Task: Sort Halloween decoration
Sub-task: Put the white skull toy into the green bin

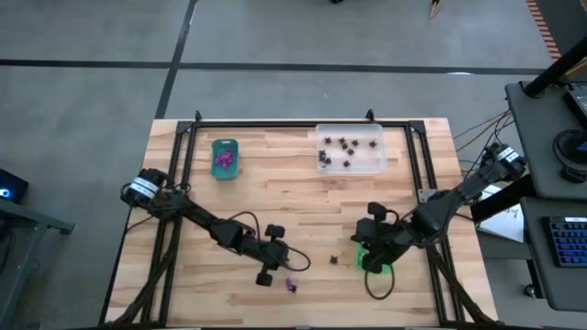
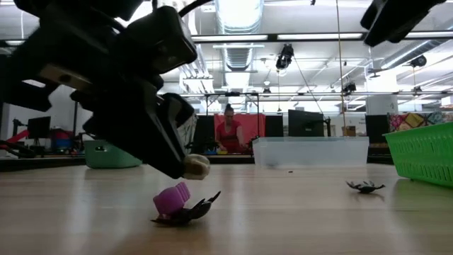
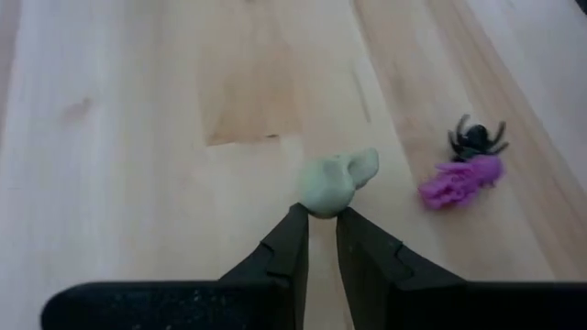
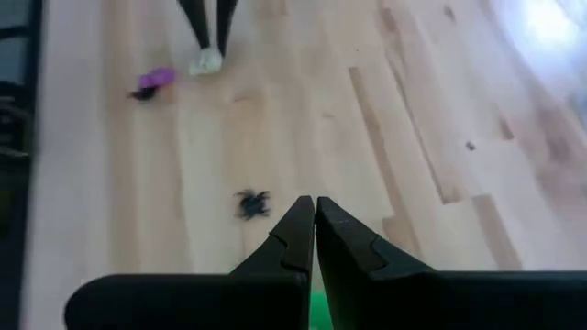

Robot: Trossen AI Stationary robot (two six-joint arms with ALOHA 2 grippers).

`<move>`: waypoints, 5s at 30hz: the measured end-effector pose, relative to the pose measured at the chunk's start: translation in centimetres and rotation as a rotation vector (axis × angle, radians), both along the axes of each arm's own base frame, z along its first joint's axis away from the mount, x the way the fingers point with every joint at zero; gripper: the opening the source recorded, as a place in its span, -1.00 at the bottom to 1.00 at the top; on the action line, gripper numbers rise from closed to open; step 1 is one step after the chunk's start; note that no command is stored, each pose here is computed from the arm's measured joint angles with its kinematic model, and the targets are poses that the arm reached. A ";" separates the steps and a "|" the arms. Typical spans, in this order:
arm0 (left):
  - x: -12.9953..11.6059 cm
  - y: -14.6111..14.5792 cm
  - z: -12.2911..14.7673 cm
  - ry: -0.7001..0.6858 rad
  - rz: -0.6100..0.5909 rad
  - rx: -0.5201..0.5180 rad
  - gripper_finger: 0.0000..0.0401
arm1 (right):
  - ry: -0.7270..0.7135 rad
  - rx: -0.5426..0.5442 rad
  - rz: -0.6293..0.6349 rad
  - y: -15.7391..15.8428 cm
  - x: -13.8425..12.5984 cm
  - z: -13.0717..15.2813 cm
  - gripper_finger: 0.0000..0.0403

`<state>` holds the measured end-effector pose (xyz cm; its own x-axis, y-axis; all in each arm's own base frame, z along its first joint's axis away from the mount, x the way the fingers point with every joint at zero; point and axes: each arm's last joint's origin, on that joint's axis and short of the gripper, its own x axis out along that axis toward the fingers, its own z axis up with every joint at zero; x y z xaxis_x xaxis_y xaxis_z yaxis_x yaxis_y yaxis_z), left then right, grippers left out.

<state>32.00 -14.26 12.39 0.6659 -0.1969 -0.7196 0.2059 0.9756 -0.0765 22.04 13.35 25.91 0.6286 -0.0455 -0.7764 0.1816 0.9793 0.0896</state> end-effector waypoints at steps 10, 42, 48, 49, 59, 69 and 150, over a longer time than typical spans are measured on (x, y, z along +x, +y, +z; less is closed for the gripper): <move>0.5 1.2 0.0 -0.020 0.078 0.046 -0.81 | -0.044 -0.132 0.114 1.6 4.6 -3.9 -0.96; -0.2 2.2 0.5 0.048 0.147 0.080 -0.81 | 0.067 -0.231 0.384 3.5 14.4 -8.5 -0.16; -0.2 2.2 0.5 0.048 0.147 0.080 -0.81 | 0.073 -0.230 0.348 2.7 14.7 -8.9 0.19; -0.2 2.2 0.5 0.048 0.147 0.080 -0.81 | 0.073 -0.230 0.346 2.6 14.7 -8.9 0.22; -0.1 2.2 0.5 0.043 0.147 0.078 -0.81 | 0.118 -0.235 0.367 2.8 15.3 -11.8 0.32; -0.1 2.2 0.5 0.041 0.147 0.077 -0.81 | 0.156 -0.234 0.375 2.7 15.6 -13.5 0.27; -3.2 2.9 6.9 -0.007 0.173 0.123 -0.81 | 0.130 -0.441 0.878 2.0 17.4 -12.3 -0.06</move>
<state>28.81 -11.41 19.30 0.6869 0.0102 -0.7267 0.0341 0.9984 0.0462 39.45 15.35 13.61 0.4890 0.0947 -0.8671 -0.6419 0.7122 -0.2842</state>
